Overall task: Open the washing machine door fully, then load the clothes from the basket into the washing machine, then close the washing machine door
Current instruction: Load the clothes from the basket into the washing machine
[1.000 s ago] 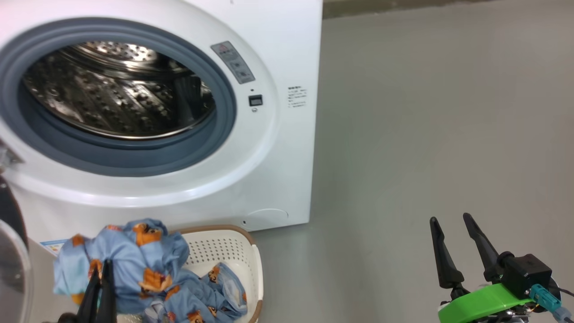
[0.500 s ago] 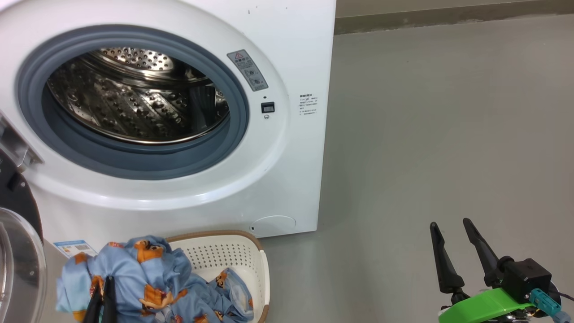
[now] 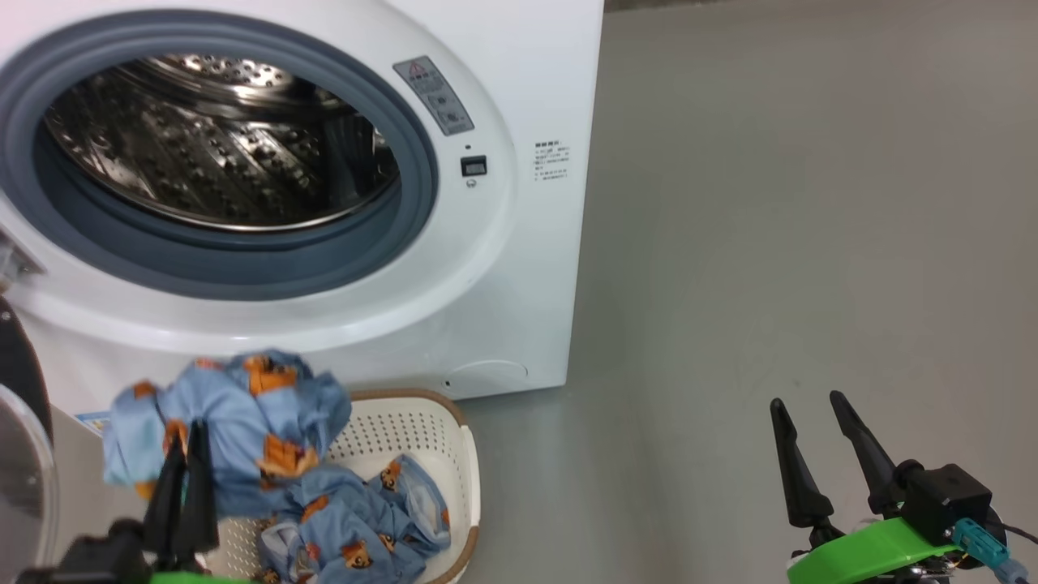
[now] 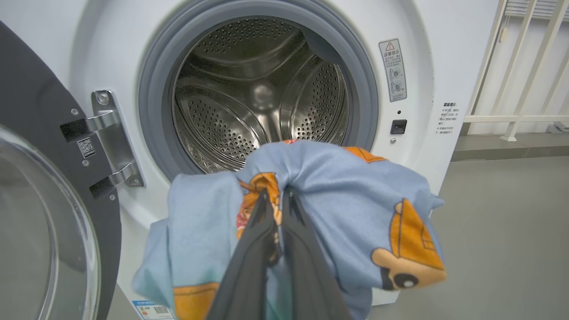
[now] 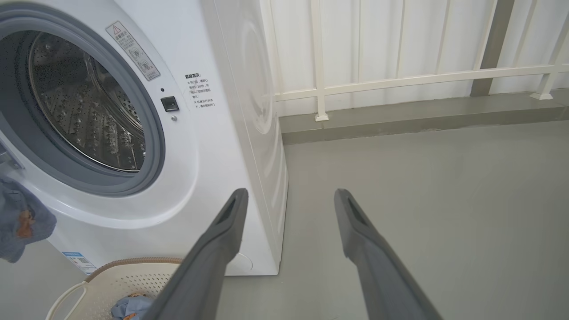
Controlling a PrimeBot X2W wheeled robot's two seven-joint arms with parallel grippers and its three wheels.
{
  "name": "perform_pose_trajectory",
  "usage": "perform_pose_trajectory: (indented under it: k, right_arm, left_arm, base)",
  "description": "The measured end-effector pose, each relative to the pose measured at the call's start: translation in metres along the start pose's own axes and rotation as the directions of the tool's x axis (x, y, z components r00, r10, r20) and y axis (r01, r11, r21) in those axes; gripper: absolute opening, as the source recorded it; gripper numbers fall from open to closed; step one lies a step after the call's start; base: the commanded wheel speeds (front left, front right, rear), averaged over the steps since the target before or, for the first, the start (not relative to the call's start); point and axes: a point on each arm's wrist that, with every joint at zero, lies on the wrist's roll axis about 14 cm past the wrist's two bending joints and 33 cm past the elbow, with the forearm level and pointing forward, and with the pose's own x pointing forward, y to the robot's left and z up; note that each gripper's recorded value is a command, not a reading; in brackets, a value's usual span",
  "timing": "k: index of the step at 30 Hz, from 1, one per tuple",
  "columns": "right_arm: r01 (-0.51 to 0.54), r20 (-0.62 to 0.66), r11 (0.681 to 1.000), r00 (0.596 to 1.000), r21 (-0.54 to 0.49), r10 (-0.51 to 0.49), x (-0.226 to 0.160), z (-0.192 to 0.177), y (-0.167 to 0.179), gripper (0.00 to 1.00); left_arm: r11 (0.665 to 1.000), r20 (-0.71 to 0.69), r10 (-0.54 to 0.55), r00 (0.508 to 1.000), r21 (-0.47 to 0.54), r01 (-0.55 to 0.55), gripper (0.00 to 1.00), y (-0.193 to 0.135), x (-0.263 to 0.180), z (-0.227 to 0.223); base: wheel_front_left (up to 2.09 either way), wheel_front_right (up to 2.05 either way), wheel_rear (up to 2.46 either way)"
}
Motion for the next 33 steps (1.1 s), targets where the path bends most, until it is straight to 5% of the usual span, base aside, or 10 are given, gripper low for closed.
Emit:
perform_pose_trajectory:
  k: [14,21,33]
  right_arm:
    - [0.012,-0.033,1.0,0.999,-0.009,-0.012,0.032,-0.018,-0.007,1.0]
    - [0.002,-0.062,1.0,0.998,-0.013,-0.003,0.052,-0.034,-0.007,1.0]
    - [0.041,-0.15,0.999,0.988,-0.033,-0.046,0.067,-0.077,-0.028,1.0]
  left_arm:
    - [0.998,0.07,-0.043,0.997,-0.045,0.046,0.0,-0.014,0.097,0.003]
    - [0.997,0.09,-0.078,0.993,0.013,0.077,0.0,-0.012,0.155,-0.004]
    - [0.997,0.014,-0.078,0.997,0.005,0.078,0.0,-0.007,0.239,-0.062]
  base:
    - [0.0,0.0,0.0]
    - [0.0,0.0,0.0]
    - [0.0,0.0,0.0]
